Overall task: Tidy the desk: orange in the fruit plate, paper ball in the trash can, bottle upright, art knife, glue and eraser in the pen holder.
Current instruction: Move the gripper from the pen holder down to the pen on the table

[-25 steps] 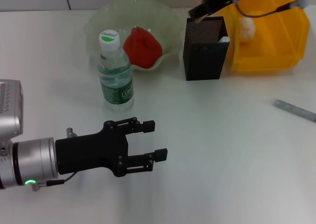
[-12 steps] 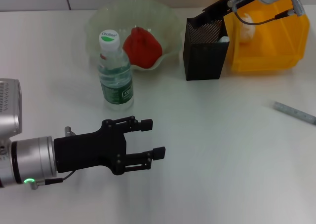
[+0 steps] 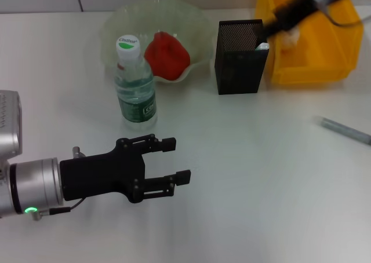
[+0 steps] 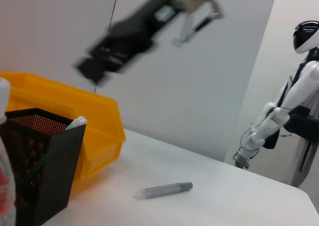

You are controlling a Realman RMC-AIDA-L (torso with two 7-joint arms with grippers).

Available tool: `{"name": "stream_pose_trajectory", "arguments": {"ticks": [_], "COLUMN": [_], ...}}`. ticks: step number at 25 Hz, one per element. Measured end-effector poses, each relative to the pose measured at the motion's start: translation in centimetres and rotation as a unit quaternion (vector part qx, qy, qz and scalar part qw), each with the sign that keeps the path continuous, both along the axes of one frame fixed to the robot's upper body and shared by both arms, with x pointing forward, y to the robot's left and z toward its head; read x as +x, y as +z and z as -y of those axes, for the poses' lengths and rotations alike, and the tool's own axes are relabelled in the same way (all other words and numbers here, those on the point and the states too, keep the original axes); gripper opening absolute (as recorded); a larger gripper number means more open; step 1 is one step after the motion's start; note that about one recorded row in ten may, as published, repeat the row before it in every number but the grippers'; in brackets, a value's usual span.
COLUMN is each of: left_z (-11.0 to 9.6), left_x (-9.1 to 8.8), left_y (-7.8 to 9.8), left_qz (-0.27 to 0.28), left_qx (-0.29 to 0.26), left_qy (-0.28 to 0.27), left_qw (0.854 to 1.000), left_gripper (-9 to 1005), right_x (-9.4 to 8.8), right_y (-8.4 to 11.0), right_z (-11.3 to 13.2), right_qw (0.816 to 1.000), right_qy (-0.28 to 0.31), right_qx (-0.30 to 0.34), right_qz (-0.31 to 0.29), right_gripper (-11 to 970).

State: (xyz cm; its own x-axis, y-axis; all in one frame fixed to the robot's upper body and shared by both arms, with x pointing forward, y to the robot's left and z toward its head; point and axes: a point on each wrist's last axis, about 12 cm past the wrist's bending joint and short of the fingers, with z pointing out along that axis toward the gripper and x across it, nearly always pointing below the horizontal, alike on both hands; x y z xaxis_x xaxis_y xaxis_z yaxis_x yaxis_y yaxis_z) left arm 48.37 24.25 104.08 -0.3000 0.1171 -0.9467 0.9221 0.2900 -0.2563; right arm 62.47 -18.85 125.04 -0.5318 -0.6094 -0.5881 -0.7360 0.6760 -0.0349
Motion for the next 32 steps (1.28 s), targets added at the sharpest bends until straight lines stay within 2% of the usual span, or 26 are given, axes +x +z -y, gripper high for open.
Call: {"name": "stream_pose_trajectory", "arguments": {"ticks": [1, 5, 6, 7, 10, 11, 12, 16, 21, 26, 32], "left_z": [-0.1, -0.2, -0.3, -0.3, -0.2, -0.2, -0.2, 0.0, 0.2, 0.5, 0.6], "left_x": [0.1, 0.1, 0.1, 0.1, 0.2, 0.2, 0.2, 0.1, 0.1, 0.0, 0.0], "left_y": [0.0, 0.1, 0.1, 0.1, 0.1, 0.1, 0.1, 0.0, 0.0, 0.0, -0.1], "left_qz": [0.001, 0.002, 0.002, 0.002, 0.003, 0.002, 0.002, 0.001, -0.002, -0.005, -0.006], "left_qx": [0.0, 0.0, -0.001, -0.001, 0.0, 0.0, 0.0, -0.002, -0.005, -0.008, -0.007], "left_qy": [0.001, 0.005, 0.006, 0.006, 0.005, 0.005, 0.005, 0.004, 0.003, 0.003, 0.006], "left_qw": [1.0, 1.0, 1.0, 1.0, 1.0, 1.0, 1.0, 1.0, 1.0, 1.0, 1.0], "left_gripper": [757, 757, 757, 757, 757, 757, 757, 757, 757, 757, 757], "right_x": [-1.5, -2.9, -3.4, -3.4, -3.7, -3.8, -3.8, -3.3, -2.5, -2.3, -1.9], "right_y": [-0.2, -1.3, -2.5, -2.5, -4.6, -5.8, -5.8, -8.3, -9.5, -10.7, -11.5], "right_z": [1.2, 2.9, 3.9, 3.9, 5.2, 5.7, 5.7, 7.7, 8.4, 8.2, 8.2], "right_qw": [0.998, 0.993, 0.99, 0.99, 0.986, 0.983, 0.983, 0.98, 0.981, 0.979, 0.98], "right_qy": [0.019, 0.024, 0.02, 0.02, 0.029, 0.044, 0.044, 0.05, 0.045, 0.052, 0.046], "right_qx": [-0.045, -0.093, -0.11, -0.11, -0.122, -0.128, -0.128, -0.144, -0.151, -0.153, -0.154], "right_qz": [-0.025, -0.062, -0.085, -0.085, -0.113, -0.122, -0.122, -0.129, -0.114, -0.124, -0.118], "right_gripper": [560, 557, 556, 555, 552, 552, 551, 550, 548, 547, 526]}}
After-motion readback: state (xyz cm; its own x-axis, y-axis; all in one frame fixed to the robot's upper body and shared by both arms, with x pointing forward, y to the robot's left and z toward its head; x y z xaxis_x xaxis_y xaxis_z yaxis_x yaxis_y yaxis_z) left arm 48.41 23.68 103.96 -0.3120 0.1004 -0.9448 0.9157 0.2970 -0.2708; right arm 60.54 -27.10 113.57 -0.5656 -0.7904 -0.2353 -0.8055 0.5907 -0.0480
